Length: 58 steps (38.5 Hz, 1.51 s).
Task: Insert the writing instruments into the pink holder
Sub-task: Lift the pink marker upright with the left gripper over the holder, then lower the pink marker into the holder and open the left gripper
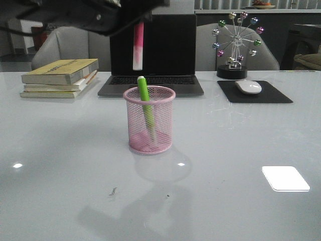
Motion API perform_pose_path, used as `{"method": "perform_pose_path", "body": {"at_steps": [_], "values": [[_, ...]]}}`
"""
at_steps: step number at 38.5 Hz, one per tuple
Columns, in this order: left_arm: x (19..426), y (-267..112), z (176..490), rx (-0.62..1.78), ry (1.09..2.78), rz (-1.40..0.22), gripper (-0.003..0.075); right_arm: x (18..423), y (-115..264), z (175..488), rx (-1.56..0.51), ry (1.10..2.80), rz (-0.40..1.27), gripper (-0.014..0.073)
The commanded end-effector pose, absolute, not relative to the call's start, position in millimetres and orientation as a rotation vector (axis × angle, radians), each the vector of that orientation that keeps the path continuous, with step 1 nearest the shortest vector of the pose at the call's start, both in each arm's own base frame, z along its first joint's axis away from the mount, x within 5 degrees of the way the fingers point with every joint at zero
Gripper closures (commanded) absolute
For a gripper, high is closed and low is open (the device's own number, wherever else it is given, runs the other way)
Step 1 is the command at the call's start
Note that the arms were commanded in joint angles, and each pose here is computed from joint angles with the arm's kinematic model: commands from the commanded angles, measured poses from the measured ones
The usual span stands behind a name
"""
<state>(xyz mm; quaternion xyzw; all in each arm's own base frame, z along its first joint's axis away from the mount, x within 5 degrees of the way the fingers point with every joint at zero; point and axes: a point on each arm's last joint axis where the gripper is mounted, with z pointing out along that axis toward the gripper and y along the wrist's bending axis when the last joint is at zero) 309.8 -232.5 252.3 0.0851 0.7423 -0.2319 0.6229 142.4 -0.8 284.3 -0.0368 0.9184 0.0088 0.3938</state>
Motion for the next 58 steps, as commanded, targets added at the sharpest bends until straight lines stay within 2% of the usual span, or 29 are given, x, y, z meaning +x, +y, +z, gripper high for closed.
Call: {"method": "perform_pose_path", "body": {"at_steps": [1, 9, 29, 34, 38, 43, 47, 52, 58], "values": [[313.0, -235.1, 267.2, 0.146, 1.576, -0.548, 0.0619, 145.9, -1.1, 298.0, -0.084, 2.242, 0.015, 0.0160], [317.0, -237.7, 255.5, 0.147, 1.584, -0.534, 0.0619, 145.9, -1.1, 298.0, -0.084, 2.242, 0.015, 0.0160], [317.1, -237.4, 256.7, 0.142, 1.572, -0.533, 0.0611, 145.9, -1.1, 297.9, -0.084, 2.243, 0.015, 0.0160], [317.1, -237.2, 259.3, 0.144, 1.542, -0.531, 0.0526, 145.8, -1.0, 297.8, -0.085, 2.245, 0.016, 0.0160], [317.1, -237.0, 259.8, 0.142, 1.537, -0.530, 0.0399, 145.8, -1.0, 297.8, -0.085, 2.245, 0.016, 0.0160], [317.1, -236.9, 260.0, 0.142, 1.535, -0.530, 0.0291, 145.8, -1.0, 297.8, -0.085, 2.245, 0.016, 0.0160], [316.3, -236.3, 263.0, 0.139, 1.528, -0.533, 0.0281, 145.8, -1.0, 297.8, -0.085, 2.245, 0.016, 0.0160], [311.1, -231.3, 281.4, 0.156, 1.487, -0.523, 0.0282, 145.8, -1.0, 297.8, -0.085, 2.245, 0.016, 0.0160], [301.9, -212.9, 317.6, 0.266, 1.407, -0.379, 0.0282, 146.0, -1.1, 298.1, -0.084, 2.240, 0.015, 0.0160]]}}
